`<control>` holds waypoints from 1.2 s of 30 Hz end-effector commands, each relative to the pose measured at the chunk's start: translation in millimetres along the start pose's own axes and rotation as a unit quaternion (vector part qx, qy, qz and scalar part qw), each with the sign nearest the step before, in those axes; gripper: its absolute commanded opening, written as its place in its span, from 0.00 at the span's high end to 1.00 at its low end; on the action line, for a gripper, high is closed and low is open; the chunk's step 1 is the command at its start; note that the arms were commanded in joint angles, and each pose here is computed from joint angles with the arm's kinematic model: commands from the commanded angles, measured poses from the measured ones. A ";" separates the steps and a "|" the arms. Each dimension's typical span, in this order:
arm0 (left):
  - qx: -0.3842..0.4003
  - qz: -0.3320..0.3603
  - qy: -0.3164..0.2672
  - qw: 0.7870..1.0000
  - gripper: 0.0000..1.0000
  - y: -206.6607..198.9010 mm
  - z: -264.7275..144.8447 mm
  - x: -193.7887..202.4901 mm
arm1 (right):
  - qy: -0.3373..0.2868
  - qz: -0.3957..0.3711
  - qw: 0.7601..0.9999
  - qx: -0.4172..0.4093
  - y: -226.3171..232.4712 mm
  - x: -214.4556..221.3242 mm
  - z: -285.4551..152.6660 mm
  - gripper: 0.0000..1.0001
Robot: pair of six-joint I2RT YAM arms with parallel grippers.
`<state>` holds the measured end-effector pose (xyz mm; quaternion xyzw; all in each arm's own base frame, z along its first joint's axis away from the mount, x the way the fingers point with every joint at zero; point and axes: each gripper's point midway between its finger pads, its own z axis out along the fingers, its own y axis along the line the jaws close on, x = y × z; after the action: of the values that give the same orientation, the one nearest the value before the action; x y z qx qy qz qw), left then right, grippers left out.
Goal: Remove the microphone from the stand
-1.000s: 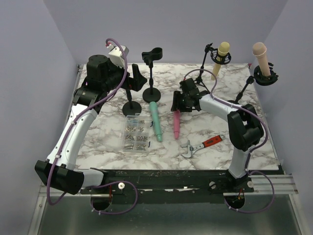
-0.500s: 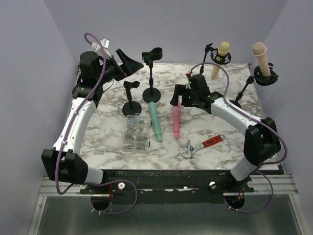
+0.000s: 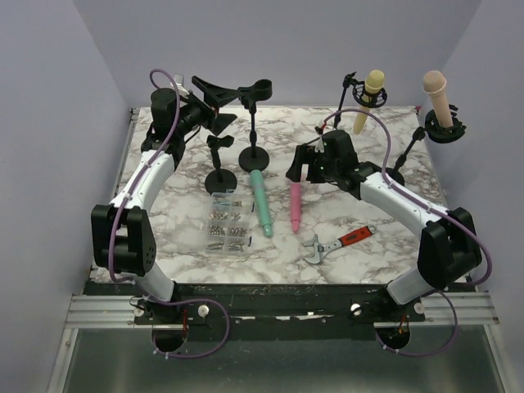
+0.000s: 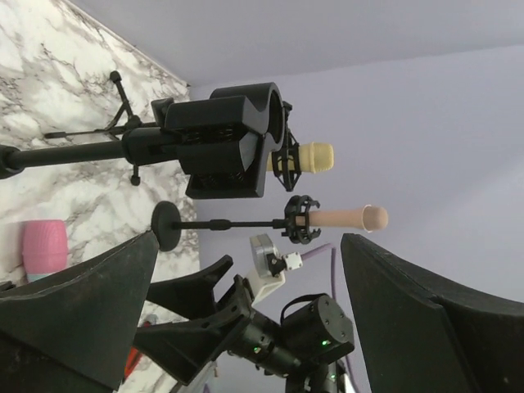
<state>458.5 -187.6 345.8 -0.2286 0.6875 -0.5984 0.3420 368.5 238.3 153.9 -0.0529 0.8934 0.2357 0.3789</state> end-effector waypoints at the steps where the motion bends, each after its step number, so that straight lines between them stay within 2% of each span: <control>1: 0.024 -0.038 -0.033 0.998 0.07 -16.1 12.5 -15.9 | -0.030 -0.007 0.999 -0.019 7.6 -12.4 -12.0 0.09; 4: 0.024 -0.054 -0.034 0.998 0.14 -11.5 22.7 -19.5 | -0.034 -0.008 0.999 -0.019 8.2 -14.1 -13.4 0.09; 9: 0.026 -0.071 -0.025 0.997 0.18 -7.9 39.2 -17.2 | -0.035 -0.008 0.999 -0.016 7.1 -13.8 -13.1 0.09; 15: 0.022 -0.069 -0.018 0.997 0.27 -4.6 54.7 -15.5 | -0.034 -0.007 0.999 -0.012 4.8 -13.2 -12.4 0.09; 29: -0.021 -0.054 -0.037 0.998 0.59 29.2 58.8 -15.6 | -0.032 -0.008 0.999 -0.009 3.9 -12.5 -9.4 0.09; 36: -0.041 -0.034 -0.035 0.998 0.82 49.8 55.7 -10.0 | -0.026 -0.006 1.000 -0.007 1.9 -8.9 -5.3 0.09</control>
<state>509.5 -215.6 328.6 -0.2732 0.6675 -0.6106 0.3271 367.9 237.9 165.5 -0.0534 0.8829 0.2442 0.3974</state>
